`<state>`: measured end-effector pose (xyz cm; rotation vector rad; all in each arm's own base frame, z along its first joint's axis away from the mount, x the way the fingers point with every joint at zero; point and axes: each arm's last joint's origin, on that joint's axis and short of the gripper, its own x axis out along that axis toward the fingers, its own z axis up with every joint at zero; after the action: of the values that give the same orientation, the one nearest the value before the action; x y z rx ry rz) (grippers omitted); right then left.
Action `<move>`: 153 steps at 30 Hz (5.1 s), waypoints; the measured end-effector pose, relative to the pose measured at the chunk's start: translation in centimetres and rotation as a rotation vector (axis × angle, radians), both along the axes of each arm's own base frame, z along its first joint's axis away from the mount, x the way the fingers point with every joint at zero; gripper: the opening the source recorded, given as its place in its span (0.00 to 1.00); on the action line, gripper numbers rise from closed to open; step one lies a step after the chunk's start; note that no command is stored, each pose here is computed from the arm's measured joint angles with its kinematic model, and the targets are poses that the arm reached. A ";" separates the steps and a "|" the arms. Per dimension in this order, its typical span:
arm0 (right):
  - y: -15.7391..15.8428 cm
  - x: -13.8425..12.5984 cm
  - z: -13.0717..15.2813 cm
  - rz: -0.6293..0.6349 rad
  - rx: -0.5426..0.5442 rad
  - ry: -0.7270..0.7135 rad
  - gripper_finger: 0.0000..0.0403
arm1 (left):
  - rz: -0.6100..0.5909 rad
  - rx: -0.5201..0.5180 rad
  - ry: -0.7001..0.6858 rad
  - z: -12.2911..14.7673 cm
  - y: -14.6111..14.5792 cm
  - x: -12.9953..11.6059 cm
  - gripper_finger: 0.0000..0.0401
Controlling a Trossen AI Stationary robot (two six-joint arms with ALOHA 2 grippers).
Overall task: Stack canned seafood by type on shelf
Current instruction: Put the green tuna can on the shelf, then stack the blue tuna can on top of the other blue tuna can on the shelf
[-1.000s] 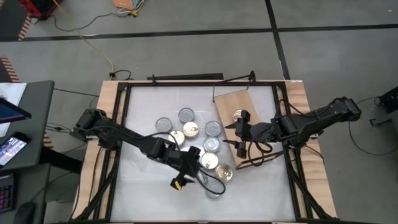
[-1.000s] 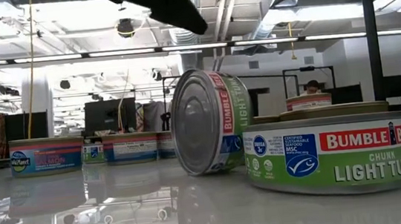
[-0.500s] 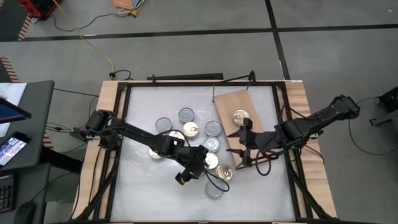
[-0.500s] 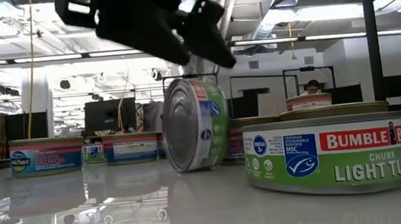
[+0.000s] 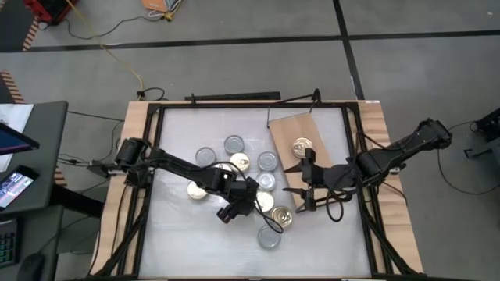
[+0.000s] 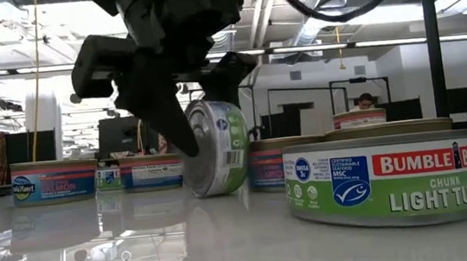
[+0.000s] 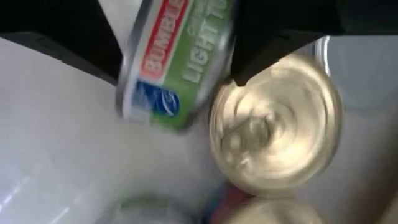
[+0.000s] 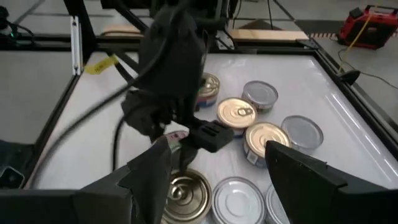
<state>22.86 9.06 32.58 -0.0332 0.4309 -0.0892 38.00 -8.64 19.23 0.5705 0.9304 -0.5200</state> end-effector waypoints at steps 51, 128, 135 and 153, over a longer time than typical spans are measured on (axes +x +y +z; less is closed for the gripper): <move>-7.9 -9.6 4.2 -0.500 -0.084 -0.022 0.70 | 0.711 -1.069 -0.652 1.7 11.3 9.6 0.31; -1.4 -3.8 3.1 -0.212 -0.082 -0.074 0.70 | 0.550 -0.372 -0.718 4.4 3.1 -5.5 0.62; -1.4 2.8 -0.3 -0.144 -0.125 0.014 0.70 | 0.668 -0.246 -0.653 5.3 0.7 -11.7 0.62; -5.9 12.4 -7.6 0.038 -0.113 0.038 0.70 | 0.619 -0.266 -0.542 4.3 -5.2 -17.1 0.62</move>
<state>35.30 3.17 24.97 -0.1542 0.4626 -0.0754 20.88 -13.81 23.54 0.1426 0.4641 0.0783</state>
